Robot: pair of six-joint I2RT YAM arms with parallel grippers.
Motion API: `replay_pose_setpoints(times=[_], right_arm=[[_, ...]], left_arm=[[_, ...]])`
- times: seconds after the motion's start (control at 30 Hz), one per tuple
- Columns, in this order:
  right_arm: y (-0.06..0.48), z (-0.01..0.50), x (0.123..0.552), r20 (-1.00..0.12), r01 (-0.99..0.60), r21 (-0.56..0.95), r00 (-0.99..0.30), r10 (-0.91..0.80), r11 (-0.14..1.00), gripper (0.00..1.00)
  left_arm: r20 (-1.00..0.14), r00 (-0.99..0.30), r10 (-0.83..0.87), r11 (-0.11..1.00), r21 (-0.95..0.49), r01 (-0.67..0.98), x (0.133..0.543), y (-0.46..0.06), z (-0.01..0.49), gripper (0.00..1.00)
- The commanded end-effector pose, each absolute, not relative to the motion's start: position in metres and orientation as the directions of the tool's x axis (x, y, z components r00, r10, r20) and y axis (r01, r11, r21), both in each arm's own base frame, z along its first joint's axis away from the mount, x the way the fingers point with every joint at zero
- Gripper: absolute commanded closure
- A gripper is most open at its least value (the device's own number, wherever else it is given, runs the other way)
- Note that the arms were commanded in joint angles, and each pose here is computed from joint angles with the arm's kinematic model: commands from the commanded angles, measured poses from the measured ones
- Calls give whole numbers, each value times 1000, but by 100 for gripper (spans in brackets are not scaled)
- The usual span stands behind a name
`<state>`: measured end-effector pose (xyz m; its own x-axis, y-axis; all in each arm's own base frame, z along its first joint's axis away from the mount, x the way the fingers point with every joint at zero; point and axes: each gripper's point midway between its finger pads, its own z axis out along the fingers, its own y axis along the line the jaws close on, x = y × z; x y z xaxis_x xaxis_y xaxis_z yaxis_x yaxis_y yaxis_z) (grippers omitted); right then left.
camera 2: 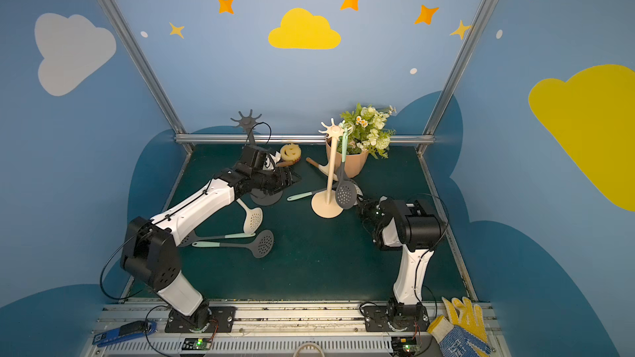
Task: Hang the skimmer on the kitchen utensil rack
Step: Adjust the skimmer at the center of the board.
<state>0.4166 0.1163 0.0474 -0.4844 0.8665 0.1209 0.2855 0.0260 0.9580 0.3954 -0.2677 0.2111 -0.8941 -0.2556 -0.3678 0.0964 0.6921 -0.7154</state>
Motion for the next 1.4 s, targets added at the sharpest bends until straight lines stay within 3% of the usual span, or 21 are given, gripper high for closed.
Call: replay_pose_setpoints(times=[0.0,0.43,0.9,1.37], right_arm=[[112,60,417,103,248,969,-460,882,16,72],[98,85,422,90,176,984,-389,917,-22,80],[80,113,423,46,112,994,-308,950,-12,84],[70,147,418,-68,101,990,-297,952,102,84]], left_arm=[[-385,-885,-262,676,-728,117,393,-266,223,24],[-386,-884,-264,668,-734,121,393,-266,224,25],[-380,-887,-263,658,-743,123,392,-268,224,26],[-376,-890,-259,649,-750,128,391,-270,224,26]])
